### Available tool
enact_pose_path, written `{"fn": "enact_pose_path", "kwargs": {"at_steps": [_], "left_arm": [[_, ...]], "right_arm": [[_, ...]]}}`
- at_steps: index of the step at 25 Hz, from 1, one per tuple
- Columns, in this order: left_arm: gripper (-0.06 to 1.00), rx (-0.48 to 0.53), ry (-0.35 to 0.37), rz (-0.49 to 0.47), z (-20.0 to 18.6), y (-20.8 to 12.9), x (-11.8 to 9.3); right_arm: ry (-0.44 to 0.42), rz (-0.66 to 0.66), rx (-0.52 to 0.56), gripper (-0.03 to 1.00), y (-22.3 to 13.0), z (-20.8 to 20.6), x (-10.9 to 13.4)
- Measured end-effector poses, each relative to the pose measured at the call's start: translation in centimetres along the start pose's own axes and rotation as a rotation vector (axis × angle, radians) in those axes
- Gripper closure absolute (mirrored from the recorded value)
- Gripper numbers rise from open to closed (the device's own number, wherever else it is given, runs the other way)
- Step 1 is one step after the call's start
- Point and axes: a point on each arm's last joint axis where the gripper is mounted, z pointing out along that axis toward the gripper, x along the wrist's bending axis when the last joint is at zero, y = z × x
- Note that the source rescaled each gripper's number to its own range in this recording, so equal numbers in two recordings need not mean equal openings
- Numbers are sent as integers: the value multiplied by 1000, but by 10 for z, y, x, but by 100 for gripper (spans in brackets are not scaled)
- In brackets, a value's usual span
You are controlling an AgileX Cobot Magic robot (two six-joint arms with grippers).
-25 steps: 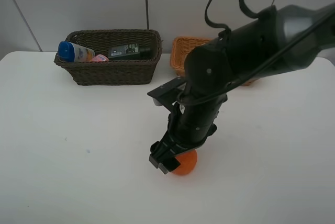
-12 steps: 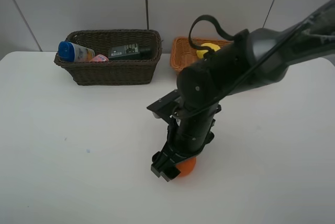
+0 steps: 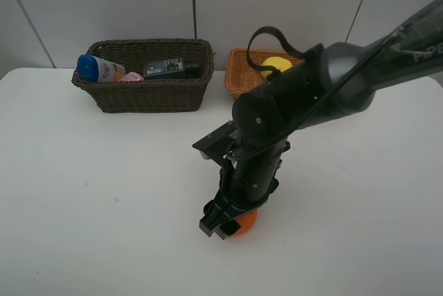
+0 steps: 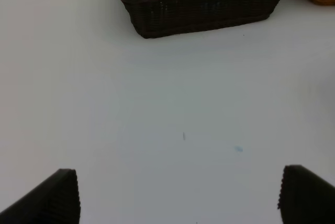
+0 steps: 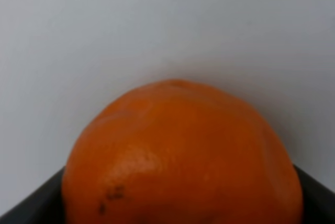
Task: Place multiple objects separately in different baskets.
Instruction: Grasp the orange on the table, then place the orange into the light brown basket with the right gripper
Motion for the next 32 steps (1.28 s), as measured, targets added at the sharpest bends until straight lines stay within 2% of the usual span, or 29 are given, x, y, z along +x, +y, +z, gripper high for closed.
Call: {"fn": "enact_pose_path", "kwargs": {"at_steps": [7, 11, 14, 18, 20, 24, 27, 32], "left_arm": [[-3, 0, 0, 0, 0, 0, 0], [-3, 0, 0, 0, 0, 0, 0], [-3, 0, 0, 0, 0, 0, 0], [-3, 0, 0, 0, 0, 0, 0], [-3, 0, 0, 0, 0, 0, 0], [-3, 0, 0, 0, 0, 0, 0], [-3, 0, 17, -11, 0, 0, 0], [-3, 1, 88, -56, 0, 0, -1]], "right_arm": [[-7, -33, 18, 36, -2, -10, -1], [-69, -60, -93, 36, 14, -56, -12], [-130, 3, -194, 36, 32, -90, -46], [-186, 194, -315, 36, 50, -117, -123], [-189, 311, -371, 36, 56, -119, -167], [-183, 476, -444, 36, 62, -103, -233], [-187, 522, -445, 36, 64, -86, -259], [-179, 536, -426, 36, 67, -67, -268]]}}
